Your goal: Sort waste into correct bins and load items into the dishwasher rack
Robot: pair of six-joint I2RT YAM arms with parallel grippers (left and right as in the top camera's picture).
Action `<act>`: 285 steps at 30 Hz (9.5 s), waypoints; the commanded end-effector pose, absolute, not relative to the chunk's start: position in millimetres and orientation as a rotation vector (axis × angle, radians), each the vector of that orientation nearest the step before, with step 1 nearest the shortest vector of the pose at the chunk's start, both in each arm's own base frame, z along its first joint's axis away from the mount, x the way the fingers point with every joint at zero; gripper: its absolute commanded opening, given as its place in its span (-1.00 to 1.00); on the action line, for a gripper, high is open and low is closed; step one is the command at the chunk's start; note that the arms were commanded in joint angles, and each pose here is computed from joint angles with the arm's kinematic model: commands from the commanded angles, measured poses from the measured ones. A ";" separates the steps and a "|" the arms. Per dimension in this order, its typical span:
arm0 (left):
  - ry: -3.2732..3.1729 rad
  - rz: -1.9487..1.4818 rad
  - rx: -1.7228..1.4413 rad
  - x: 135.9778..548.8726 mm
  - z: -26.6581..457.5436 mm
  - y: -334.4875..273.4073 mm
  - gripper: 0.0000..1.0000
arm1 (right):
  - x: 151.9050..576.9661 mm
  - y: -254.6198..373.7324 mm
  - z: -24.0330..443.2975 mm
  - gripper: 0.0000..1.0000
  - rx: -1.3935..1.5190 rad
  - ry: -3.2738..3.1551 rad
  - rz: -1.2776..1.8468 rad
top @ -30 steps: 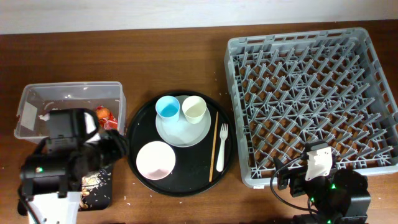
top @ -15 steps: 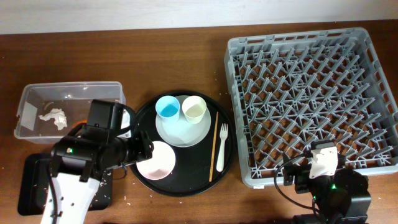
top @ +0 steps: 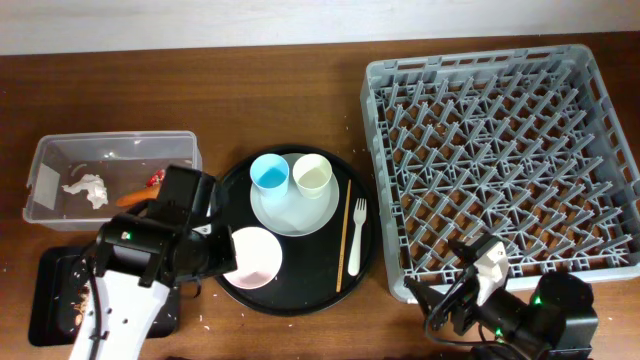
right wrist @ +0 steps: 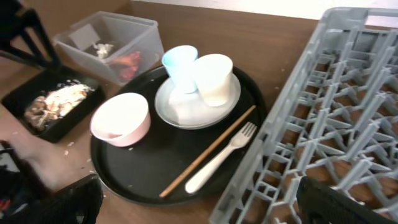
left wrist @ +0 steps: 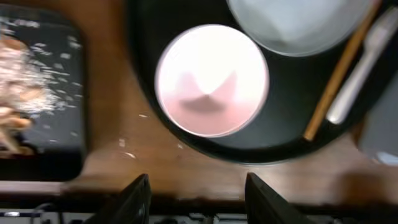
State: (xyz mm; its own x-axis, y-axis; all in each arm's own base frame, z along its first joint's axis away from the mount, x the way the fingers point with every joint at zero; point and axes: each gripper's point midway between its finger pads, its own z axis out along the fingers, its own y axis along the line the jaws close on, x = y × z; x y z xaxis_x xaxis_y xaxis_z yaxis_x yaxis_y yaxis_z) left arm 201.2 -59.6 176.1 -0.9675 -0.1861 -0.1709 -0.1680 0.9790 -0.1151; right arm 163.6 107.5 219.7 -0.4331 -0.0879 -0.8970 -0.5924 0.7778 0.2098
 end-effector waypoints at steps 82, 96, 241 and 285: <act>2.418 -0.721 0.021 372.4 286.0 -88.5 -1.00 | 210.6 105.4 256.0 0.94 -0.257 2.123 0.774; 1.809 -1.762 0.788 260.7 399.6 -195.1 -0.99 | 219.1 173.5 337.8 0.94 -0.789 1.716 1.691; 2.380 -0.842 0.360 337.8 293.5 -110.1 0.98 | 422.2 30.5 127.5 0.52 -0.134 2.813 -0.089; 2.523 -0.536 0.137 355.3 265.2 -123.0 0.99 | 360.8 77.1 294.4 0.97 -0.300 2.553 0.313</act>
